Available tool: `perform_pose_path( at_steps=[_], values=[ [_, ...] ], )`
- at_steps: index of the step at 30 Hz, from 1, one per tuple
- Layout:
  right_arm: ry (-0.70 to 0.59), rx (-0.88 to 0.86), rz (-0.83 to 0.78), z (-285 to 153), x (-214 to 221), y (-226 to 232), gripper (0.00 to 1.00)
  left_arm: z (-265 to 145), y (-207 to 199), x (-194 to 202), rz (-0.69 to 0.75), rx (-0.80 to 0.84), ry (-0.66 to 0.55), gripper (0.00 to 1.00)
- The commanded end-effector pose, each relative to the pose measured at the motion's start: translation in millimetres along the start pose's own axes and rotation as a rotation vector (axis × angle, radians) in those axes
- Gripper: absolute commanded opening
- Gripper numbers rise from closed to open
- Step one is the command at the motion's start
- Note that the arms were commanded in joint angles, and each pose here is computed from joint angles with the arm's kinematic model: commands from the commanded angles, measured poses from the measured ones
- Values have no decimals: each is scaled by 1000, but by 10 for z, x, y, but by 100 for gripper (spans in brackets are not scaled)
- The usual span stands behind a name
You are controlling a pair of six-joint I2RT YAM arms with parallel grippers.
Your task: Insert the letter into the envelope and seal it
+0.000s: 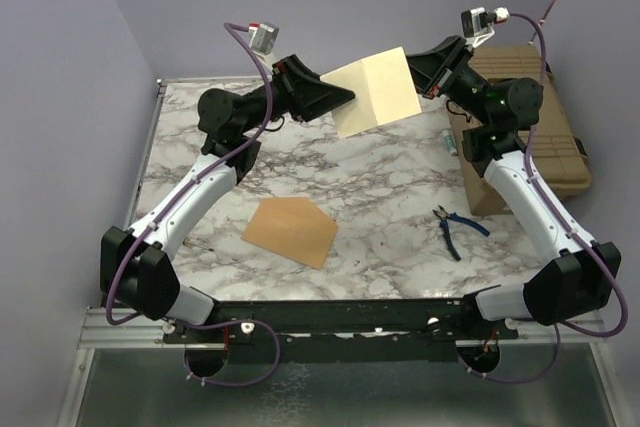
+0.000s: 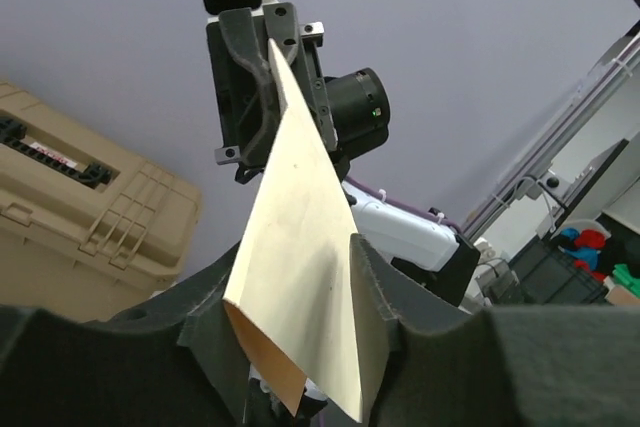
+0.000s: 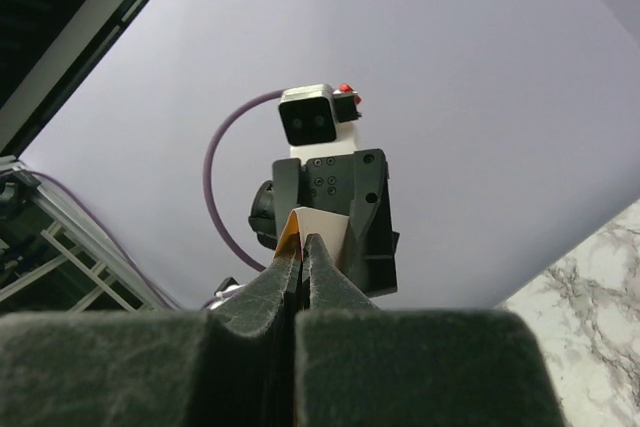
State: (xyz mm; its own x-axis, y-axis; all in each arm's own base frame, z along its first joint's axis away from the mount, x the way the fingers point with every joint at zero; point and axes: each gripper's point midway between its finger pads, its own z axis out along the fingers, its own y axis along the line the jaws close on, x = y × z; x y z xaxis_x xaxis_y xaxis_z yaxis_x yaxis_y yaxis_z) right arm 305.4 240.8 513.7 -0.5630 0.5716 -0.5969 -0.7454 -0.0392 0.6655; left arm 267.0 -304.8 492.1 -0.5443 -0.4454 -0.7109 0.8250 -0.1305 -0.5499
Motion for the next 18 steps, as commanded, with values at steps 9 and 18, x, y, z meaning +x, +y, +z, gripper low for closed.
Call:
perform_pose_path(
  at_steps=[9,18],
  values=[
    [-46,-65,-58,-28,-54,178,0,-115,-35,-173,-51,11,-107,5],
    [-22,169,-171,-69,-65,-180,42,-185,-52,-287,-17,21,-137,0]
  ],
)
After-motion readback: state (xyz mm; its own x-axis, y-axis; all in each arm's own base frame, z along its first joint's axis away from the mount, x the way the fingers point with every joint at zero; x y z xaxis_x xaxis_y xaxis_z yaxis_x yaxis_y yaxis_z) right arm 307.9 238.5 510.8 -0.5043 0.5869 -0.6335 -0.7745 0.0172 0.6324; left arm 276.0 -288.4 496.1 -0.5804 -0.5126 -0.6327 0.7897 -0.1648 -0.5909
